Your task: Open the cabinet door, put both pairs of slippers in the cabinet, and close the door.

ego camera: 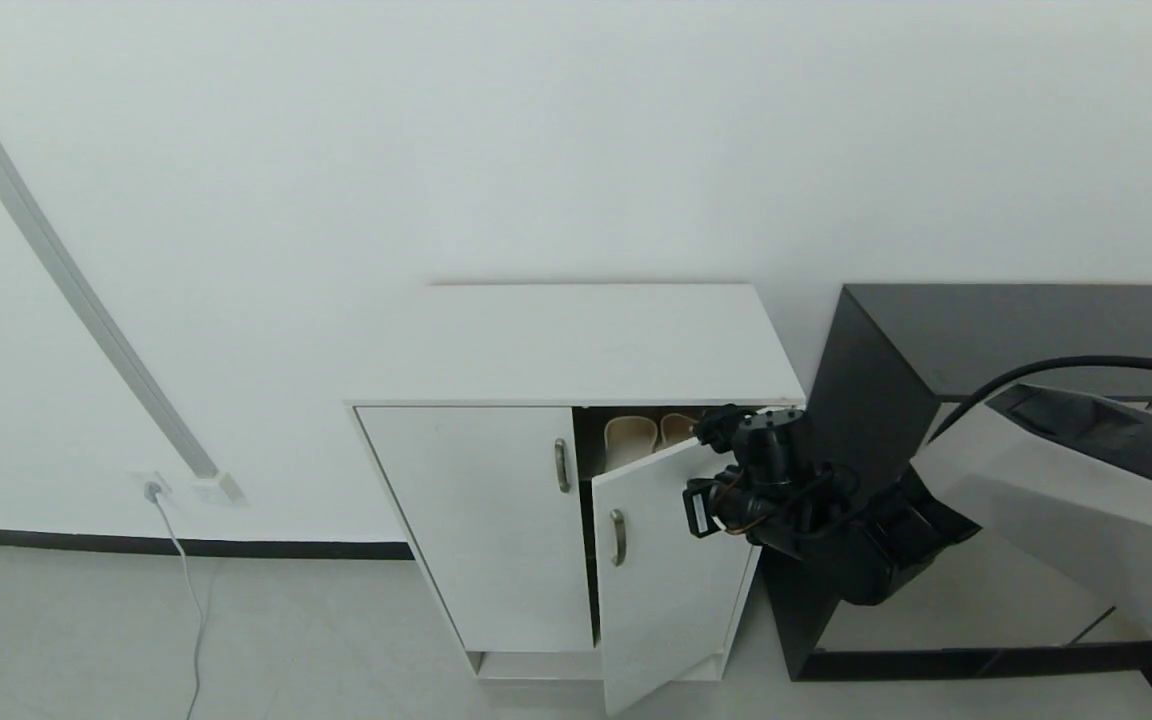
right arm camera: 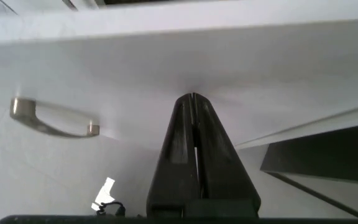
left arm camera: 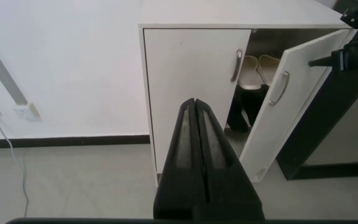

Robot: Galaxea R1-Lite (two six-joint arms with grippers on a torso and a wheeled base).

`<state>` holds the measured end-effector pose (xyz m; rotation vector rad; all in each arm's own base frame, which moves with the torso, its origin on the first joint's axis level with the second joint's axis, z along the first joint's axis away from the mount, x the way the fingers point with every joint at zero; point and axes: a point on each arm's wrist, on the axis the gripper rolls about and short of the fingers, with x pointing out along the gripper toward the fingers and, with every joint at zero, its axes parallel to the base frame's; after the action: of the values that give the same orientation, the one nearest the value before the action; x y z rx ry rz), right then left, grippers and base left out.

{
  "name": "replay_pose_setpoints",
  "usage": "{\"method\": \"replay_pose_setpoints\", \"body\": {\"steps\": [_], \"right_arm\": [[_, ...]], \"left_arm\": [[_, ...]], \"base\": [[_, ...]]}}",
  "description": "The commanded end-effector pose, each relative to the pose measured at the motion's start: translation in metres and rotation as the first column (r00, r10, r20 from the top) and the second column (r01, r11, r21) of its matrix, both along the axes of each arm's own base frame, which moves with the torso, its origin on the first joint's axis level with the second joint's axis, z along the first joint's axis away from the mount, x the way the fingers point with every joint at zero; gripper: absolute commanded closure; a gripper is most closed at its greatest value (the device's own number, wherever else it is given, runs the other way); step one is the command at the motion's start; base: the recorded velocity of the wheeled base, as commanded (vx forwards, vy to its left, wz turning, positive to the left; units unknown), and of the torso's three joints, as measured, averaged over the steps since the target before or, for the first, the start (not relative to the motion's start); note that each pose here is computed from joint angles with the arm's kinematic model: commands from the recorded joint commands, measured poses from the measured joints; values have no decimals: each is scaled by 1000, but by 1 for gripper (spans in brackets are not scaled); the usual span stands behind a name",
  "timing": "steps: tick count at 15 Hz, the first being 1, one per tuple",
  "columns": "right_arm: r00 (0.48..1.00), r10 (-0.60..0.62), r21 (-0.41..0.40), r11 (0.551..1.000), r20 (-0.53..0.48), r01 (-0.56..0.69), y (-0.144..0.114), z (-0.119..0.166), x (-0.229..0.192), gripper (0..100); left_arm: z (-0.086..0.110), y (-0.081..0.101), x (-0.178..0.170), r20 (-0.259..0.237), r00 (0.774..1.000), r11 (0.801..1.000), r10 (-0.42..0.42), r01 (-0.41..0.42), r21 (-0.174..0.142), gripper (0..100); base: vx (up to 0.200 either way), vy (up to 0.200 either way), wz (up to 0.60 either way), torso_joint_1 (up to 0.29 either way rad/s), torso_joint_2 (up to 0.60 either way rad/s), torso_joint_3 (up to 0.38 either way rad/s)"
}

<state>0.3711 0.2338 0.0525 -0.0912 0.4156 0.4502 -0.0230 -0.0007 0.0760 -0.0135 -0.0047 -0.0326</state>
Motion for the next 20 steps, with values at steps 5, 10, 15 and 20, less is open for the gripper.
{"method": "replay_pose_setpoints", "body": {"steps": [5,10,15,20], "right_arm": [[1000,-5,11,1000,19,4,13,-17,22,100],[996,-62,13,998,59,61,20,-24,41,100],[995,-76,11,997,58,76,18,-27,53,100],[995,-84,14,996,62,84,18,-25,60,100]], "left_arm": [[0,0,0,0,1000,1000,-1,1,6,100],[0,0,0,0,1000,1000,-1,1,6,100],[0,0,0,0,1000,1000,-1,1,6,100],[0,0,0,0,1000,1000,-1,1,6,100]], "base": [[0,0,0,0,0,0],[0,0,0,0,0,0],[0,0,0,0,0,0],[0,0,0,0,0,0]]}}
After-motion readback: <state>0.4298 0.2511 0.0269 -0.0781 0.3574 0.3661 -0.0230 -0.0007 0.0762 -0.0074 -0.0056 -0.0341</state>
